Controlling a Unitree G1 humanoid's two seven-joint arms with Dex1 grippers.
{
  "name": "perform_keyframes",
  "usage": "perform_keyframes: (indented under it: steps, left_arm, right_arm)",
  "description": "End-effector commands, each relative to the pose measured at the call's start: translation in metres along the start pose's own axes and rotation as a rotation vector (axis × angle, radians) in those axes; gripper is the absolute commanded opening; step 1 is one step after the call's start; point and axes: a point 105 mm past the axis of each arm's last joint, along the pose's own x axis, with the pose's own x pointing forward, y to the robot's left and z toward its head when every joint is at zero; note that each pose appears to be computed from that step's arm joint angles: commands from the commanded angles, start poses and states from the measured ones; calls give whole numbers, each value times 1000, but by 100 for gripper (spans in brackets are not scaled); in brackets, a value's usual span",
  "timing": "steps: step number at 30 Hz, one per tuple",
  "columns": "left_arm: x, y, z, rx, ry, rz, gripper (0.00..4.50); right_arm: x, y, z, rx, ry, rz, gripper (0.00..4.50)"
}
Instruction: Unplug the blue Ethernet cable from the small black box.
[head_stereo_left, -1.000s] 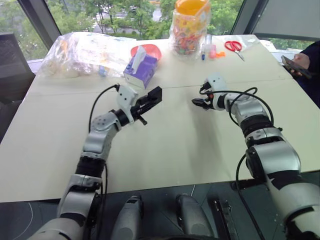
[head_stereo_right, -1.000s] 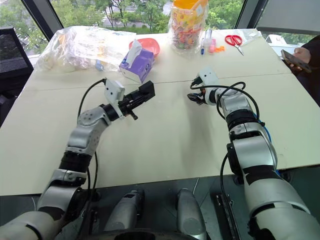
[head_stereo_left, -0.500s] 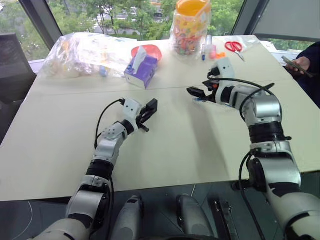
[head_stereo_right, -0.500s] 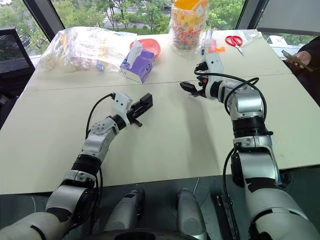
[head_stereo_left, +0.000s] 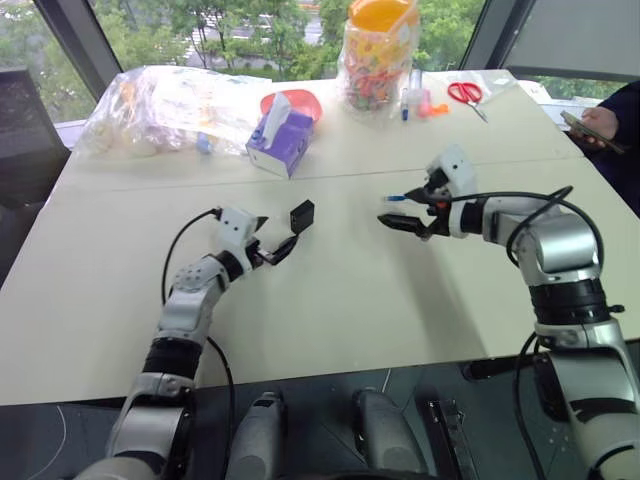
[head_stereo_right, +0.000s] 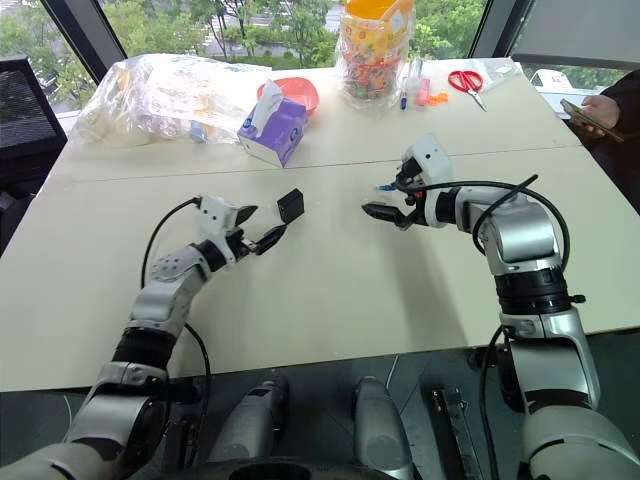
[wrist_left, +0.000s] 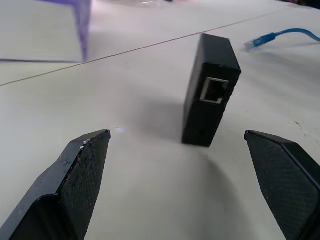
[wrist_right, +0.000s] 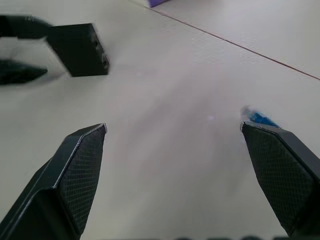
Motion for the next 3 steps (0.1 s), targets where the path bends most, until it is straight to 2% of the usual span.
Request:
perform_keyframes:
  steps: [1, 3]
  left_arm:
    - [-20, 10, 32, 6, -62, 47, 448]
    - [-31, 11, 39, 16, -52, 54, 448]
  right_arm:
    - [-8, 17, 8, -74, -15, 81, 450]
    - [-10, 20, 4, -86, -5, 99, 450]
